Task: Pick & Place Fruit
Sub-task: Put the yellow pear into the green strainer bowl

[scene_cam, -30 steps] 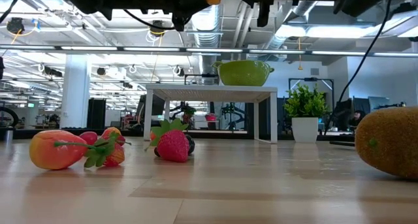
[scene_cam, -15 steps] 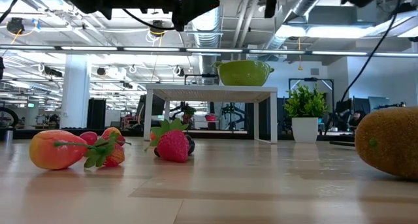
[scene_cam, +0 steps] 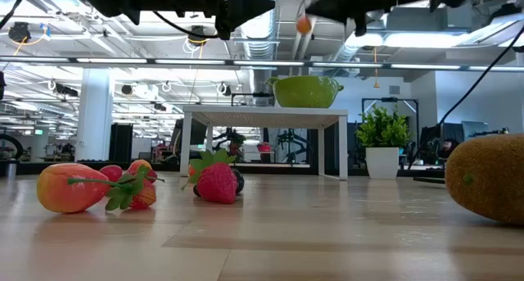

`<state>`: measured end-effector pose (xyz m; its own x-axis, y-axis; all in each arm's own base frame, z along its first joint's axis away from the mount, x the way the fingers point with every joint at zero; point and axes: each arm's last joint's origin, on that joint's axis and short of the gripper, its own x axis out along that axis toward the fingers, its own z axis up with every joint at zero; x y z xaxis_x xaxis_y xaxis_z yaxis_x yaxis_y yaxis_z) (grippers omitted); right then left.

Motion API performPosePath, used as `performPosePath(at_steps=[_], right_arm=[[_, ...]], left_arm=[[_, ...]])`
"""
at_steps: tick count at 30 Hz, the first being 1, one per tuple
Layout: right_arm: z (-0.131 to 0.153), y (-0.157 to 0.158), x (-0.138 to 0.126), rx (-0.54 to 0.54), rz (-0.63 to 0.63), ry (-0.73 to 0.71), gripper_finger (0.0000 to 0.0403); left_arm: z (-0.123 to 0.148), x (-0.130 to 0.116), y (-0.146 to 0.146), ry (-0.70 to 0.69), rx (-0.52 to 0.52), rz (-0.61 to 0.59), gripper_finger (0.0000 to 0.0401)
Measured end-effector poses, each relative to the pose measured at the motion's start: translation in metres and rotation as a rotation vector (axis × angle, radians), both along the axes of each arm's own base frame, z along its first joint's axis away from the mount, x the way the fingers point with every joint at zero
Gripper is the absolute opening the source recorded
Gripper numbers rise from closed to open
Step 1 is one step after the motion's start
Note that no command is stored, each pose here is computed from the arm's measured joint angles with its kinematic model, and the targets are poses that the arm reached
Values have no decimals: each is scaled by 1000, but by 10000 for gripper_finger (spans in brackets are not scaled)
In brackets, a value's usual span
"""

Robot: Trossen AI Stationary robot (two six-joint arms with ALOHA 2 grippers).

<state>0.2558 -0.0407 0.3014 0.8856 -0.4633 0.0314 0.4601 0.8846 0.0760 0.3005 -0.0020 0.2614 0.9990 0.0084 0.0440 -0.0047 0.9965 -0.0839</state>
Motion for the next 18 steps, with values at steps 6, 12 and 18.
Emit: performPosePath(at_steps=[6,12,18], right_arm=[[-8,-34,-8,26,-134,70,0],[-14,-54,-16,46,-217,136,0],[-23,-64,-21,92,-263,212,0]], left_arm=[[0,0,0,0,-2,0,241],[0,0,0,0,-3,-1,233],[0,0,0,0,-3,-1,226]])
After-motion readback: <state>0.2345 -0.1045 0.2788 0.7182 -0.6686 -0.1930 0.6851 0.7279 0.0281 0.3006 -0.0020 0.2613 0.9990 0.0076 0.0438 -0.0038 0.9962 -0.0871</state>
